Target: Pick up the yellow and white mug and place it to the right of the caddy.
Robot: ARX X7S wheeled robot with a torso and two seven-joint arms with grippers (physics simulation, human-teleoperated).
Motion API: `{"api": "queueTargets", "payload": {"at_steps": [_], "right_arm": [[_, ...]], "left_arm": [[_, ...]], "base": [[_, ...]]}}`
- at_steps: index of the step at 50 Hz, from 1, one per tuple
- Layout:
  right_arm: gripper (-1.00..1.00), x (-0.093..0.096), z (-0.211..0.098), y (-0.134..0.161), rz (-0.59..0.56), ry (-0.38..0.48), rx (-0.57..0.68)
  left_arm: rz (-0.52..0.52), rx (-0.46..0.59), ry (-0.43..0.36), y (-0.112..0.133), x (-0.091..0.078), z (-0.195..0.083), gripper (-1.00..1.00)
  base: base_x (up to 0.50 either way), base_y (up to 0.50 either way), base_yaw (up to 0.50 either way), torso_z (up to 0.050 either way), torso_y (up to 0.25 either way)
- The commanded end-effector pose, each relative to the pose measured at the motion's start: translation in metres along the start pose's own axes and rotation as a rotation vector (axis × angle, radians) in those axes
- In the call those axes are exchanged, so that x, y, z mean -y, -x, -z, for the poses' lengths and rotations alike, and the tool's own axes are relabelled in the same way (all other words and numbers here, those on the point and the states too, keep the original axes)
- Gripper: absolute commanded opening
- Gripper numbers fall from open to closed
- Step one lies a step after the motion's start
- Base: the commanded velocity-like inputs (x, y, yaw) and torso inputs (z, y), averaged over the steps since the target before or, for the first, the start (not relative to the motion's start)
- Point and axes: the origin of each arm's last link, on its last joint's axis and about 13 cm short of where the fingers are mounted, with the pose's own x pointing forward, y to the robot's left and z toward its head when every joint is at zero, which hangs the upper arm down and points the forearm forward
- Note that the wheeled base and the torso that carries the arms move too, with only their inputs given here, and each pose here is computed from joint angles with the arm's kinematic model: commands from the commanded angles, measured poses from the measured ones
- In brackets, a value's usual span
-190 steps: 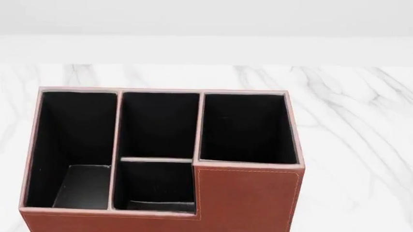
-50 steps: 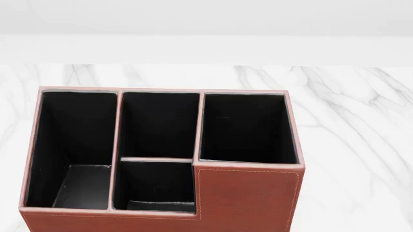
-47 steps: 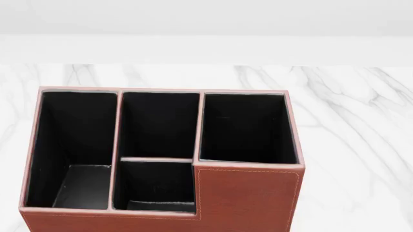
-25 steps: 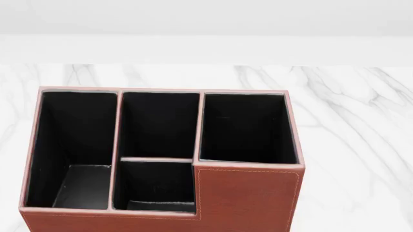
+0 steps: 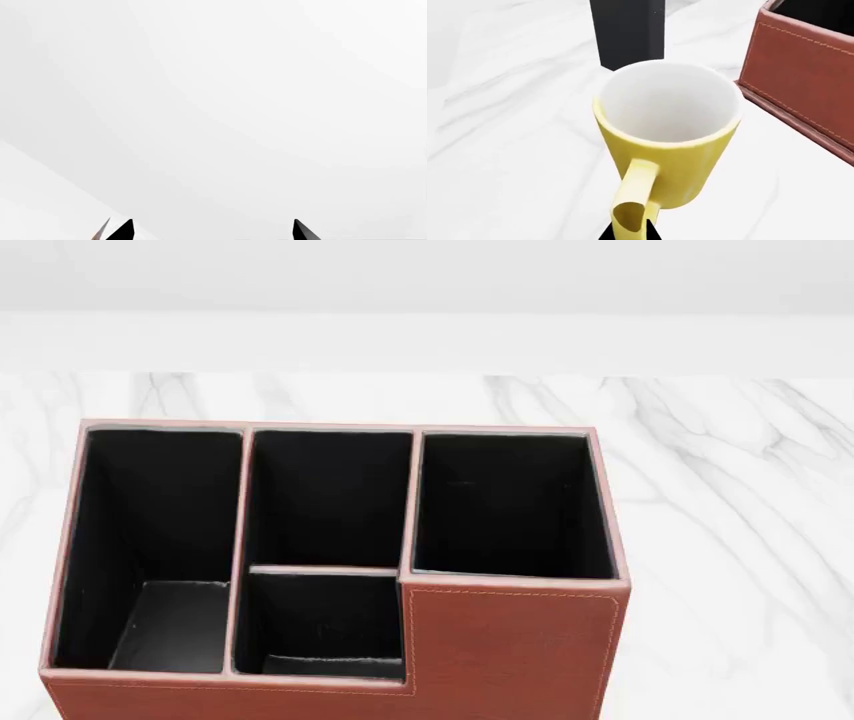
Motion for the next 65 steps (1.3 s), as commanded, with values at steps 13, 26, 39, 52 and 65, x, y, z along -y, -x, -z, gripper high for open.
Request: {"api": "queueTargets", "payload": {"at_steps": [13, 26, 39, 52, 65], "right_arm": [[-1.00, -0.016, -0.063, 0.039, -0.001, 0.125, 0.211], [-1.00, -0.021, -0.087, 0.056, 0.045, 0.166, 0.309], [-1.00, -0.014, -0.107, 0.070, 0.156, 0.208, 0.408], [-1.00, -0.010, -0.130, 0.092, 0.256, 0.227, 0.512], [-1.00, 0.002, -0.142, 0.105, 0.357, 0.215, 0.569]], "left_arm": [[0.007, -0.006, -0.005, 0.001, 0.000, 0.001, 1.00], [0.008, -0.005, -0.002, 0.000, 0.001, 0.001, 1.00], [0.011, -0.006, -0.003, 0.001, 0.001, 0.001, 1.00], [0.014, -0.007, -0.004, 0.000, 0.001, 0.001, 1.00], [0.021, -0.015, -0.010, 0.001, 0.002, 0.001, 1.00]], "base": [[0.00, 0.00, 0.00, 0.000, 0.000], [0.00, 0.00, 0.00, 0.000, 0.001], [0.00, 0.00, 0.00, 0.000, 0.000], [0.00, 0.00, 0.00, 0.000, 0.000], [0.00, 0.00, 0.00, 0.000, 0.001]]}}
